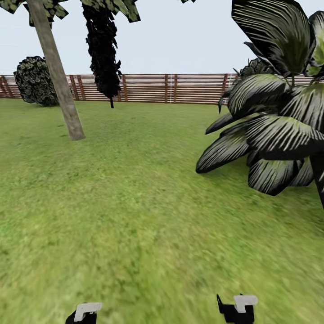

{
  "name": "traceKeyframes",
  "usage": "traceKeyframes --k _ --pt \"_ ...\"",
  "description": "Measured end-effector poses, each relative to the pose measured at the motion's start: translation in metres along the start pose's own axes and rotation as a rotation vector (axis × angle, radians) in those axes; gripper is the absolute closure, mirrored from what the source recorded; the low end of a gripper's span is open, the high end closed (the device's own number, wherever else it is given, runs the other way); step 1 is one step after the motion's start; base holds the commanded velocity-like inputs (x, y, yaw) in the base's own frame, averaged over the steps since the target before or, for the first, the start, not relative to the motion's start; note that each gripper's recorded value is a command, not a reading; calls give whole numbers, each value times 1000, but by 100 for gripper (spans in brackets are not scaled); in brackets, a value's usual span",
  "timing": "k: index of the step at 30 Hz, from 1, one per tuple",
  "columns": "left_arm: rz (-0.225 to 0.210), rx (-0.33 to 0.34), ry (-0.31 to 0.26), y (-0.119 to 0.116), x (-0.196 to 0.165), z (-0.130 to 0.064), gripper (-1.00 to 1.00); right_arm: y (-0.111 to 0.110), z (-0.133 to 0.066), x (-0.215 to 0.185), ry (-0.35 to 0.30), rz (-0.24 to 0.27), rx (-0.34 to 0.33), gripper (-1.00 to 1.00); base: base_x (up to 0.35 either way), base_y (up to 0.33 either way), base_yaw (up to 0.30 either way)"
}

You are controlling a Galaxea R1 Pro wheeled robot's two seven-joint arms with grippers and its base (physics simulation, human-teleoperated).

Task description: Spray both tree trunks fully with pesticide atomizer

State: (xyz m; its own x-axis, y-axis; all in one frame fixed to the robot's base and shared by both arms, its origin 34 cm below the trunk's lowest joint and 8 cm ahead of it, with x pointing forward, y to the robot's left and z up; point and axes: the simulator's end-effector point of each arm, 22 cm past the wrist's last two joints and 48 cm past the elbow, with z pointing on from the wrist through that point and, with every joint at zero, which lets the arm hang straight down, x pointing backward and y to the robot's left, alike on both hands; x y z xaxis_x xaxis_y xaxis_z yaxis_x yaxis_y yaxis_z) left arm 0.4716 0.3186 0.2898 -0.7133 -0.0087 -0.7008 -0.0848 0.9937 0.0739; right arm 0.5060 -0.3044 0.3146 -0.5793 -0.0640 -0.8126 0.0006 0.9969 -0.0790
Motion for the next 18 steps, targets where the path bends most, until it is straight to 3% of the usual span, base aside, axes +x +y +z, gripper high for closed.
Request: traceKeyframes --k 18 --pt "0 0 0 0 0 0 100 0 0 0 0 0 0 -100 285 193 278"
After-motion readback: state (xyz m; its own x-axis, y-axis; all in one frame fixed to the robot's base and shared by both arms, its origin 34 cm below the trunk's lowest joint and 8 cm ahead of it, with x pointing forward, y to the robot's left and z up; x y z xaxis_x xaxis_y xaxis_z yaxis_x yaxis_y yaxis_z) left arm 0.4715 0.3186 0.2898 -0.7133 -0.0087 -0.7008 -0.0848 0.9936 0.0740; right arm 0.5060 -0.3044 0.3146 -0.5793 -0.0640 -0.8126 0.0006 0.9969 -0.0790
